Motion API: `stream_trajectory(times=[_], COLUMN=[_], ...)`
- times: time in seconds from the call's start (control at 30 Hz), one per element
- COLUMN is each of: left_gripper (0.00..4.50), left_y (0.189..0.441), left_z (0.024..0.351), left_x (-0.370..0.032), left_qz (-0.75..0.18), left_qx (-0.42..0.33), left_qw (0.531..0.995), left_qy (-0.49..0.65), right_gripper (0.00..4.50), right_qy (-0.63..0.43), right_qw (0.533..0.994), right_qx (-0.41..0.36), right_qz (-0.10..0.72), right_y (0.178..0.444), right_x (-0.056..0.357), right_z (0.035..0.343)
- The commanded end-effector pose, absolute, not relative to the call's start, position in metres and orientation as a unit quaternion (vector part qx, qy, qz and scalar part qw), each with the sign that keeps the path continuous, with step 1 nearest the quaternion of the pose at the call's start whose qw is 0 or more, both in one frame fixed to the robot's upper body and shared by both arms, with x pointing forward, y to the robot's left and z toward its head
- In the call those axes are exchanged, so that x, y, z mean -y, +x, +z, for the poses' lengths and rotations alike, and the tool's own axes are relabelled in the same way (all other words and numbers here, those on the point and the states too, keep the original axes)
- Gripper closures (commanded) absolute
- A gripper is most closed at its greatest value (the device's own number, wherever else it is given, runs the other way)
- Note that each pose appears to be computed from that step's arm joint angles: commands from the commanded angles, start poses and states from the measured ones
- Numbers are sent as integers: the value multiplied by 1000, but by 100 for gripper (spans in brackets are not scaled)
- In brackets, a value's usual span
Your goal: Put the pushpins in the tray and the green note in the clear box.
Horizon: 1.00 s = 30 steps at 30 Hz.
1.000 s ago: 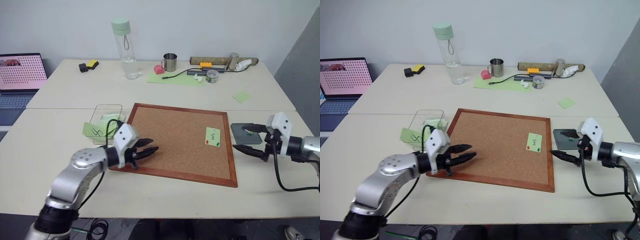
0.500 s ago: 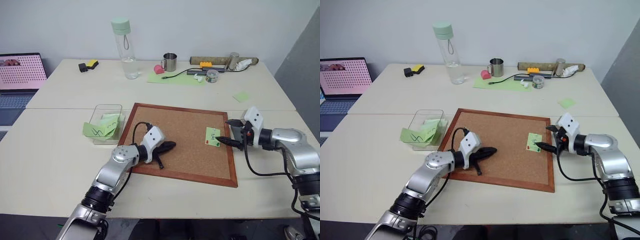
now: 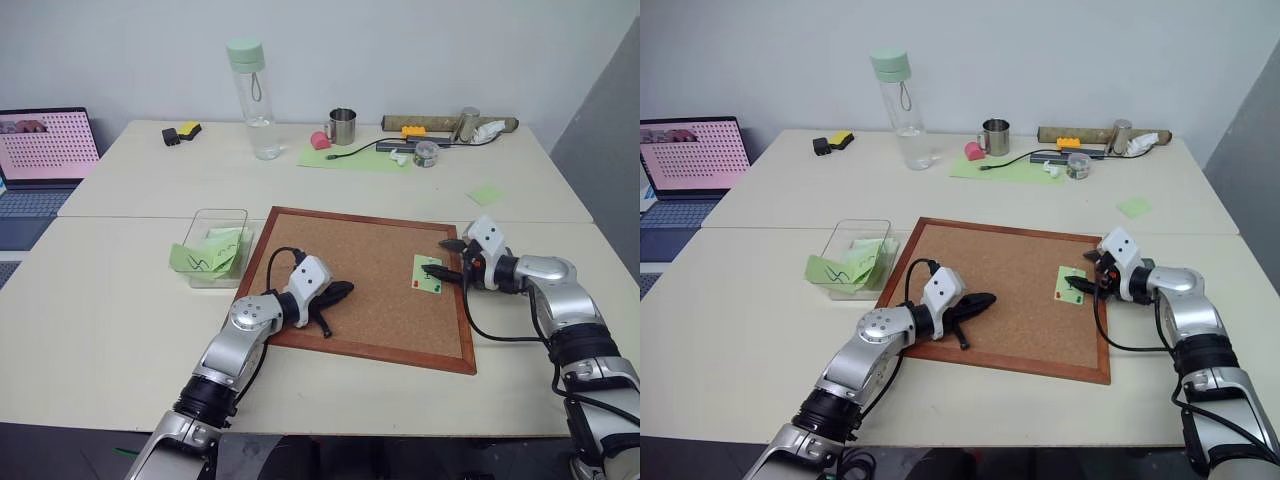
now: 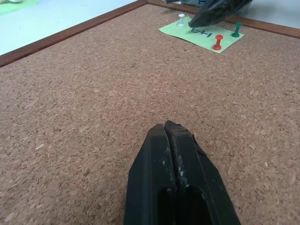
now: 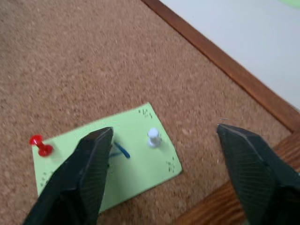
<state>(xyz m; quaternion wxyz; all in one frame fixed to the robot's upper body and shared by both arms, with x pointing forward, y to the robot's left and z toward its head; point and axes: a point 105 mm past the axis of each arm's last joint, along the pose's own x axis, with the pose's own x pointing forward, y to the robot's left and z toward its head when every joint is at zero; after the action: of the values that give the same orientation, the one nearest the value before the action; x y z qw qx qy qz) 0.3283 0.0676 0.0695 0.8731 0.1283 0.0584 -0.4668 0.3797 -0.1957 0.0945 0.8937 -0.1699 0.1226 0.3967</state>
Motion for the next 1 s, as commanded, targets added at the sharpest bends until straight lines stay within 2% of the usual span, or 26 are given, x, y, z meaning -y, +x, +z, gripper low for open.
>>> stream_trajectory(times=[0.03, 0.47, 1.0], left_gripper=[450, 450, 450], left_y=[322, 321, 318], left_z=[46, 44, 37], left_x=[-77, -75, -76], left_qz=[-457, -456, -451], left_qx=[-107, -113, -130], left_qw=[873, 874, 875], left_qy=[133, 125, 119], right_gripper=[180, 444, 449], right_qy=[-168, -152, -68], right_qw=[901, 902, 920], right_qx=[-85, -86, -44], right_qz=[391, 394, 385], right_y=[386, 386, 382], right_x=[195, 193, 192], right_z=[111, 107, 137])
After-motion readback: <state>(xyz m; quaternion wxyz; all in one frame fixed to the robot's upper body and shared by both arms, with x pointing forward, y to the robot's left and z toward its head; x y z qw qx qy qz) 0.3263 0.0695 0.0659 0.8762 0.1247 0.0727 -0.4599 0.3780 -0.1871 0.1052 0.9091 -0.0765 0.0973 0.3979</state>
